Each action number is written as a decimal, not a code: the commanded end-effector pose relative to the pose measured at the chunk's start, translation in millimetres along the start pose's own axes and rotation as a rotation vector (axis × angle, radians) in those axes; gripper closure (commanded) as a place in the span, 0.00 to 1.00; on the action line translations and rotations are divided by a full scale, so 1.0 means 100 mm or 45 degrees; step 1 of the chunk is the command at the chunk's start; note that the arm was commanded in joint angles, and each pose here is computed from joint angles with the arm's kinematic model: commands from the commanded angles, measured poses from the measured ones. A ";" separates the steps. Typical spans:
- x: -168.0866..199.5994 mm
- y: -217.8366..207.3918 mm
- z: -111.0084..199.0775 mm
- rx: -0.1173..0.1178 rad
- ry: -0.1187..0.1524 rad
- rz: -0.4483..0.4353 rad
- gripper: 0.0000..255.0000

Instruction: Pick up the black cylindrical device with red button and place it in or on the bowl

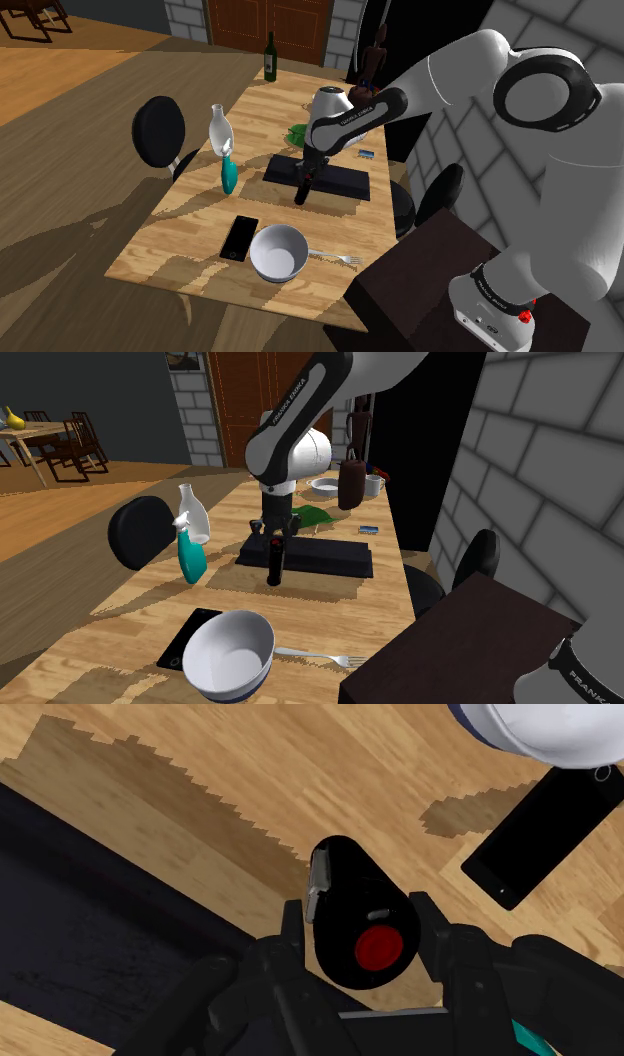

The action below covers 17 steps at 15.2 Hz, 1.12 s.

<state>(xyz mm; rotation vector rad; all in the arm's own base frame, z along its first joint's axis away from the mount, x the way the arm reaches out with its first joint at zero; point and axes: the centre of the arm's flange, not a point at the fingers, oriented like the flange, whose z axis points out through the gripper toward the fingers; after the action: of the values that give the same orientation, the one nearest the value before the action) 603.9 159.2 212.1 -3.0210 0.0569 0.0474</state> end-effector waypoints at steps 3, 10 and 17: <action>-0.01 -0.02 -0.21 0.000 0.000 0.000 1.00; -0.02 -0.06 -0.57 0.000 0.000 0.000 1.00; -0.03 -0.11 -0.94 0.000 0.000 0.000 1.00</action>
<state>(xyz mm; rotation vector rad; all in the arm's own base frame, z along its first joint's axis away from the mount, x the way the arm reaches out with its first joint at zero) 604.7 158.6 301.1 -3.0210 0.0568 0.0473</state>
